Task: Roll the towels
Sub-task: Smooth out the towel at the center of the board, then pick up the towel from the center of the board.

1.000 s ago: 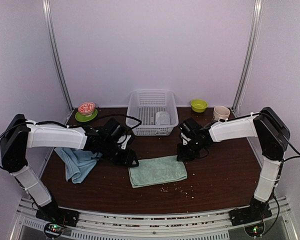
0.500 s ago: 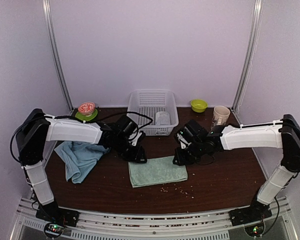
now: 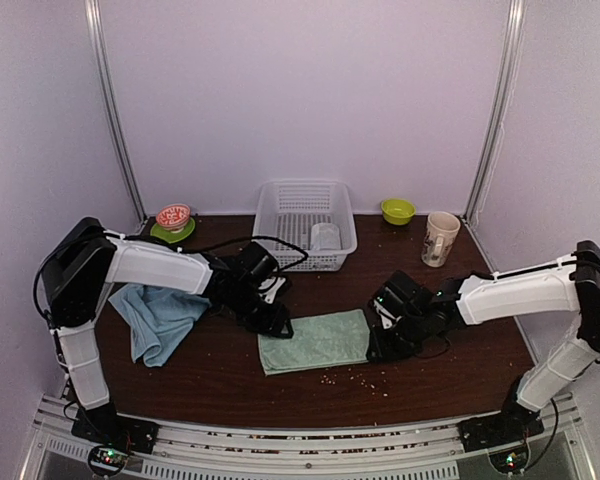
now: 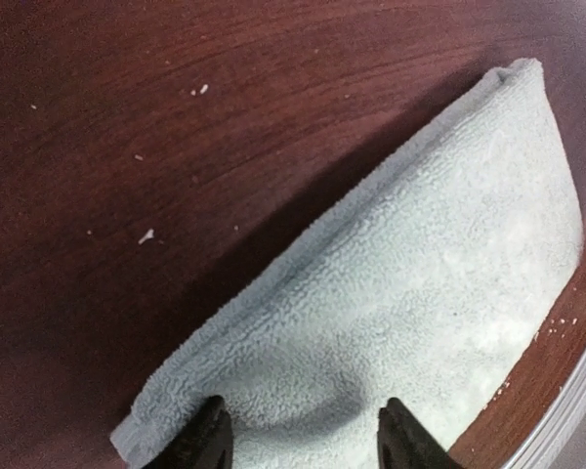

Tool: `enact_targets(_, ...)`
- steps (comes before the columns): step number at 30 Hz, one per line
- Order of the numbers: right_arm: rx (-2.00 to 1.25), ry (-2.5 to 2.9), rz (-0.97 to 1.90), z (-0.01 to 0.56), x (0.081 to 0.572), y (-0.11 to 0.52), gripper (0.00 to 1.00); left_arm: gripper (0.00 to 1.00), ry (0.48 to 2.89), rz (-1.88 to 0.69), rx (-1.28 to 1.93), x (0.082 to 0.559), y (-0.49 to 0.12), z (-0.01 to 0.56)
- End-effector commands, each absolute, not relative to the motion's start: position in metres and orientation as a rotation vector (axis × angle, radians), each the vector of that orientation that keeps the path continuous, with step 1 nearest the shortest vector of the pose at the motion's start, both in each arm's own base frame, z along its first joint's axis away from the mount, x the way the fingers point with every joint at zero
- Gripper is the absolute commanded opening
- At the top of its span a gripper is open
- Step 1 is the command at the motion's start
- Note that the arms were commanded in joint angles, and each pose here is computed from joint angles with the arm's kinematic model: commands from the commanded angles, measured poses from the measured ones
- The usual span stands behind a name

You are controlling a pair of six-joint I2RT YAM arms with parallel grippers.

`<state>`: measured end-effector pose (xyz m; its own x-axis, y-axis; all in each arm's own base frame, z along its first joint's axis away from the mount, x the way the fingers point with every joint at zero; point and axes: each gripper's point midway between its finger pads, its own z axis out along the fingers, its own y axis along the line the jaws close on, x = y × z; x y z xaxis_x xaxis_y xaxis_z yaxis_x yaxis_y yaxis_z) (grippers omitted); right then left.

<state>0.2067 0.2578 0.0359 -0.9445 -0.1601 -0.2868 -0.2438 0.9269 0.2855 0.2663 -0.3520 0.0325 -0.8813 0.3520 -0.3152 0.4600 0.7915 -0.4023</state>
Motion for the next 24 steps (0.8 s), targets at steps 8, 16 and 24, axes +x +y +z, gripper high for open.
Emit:
enact_targets(8,0.008,2.663,0.696,0.073,0.262,0.257,0.50,0.64,2.538,-0.843,0.713,0.259,-0.362,0.123)
enact_targets(16,0.160,2.703,0.847,0.040,0.262,0.267,0.47,0.59,2.631,-0.647,0.734,0.260,-0.355,0.081)
enact_targets(24,0.210,2.774,0.889,0.011,0.252,0.264,0.41,0.57,2.687,-0.551,0.773,0.256,-0.349,0.053)
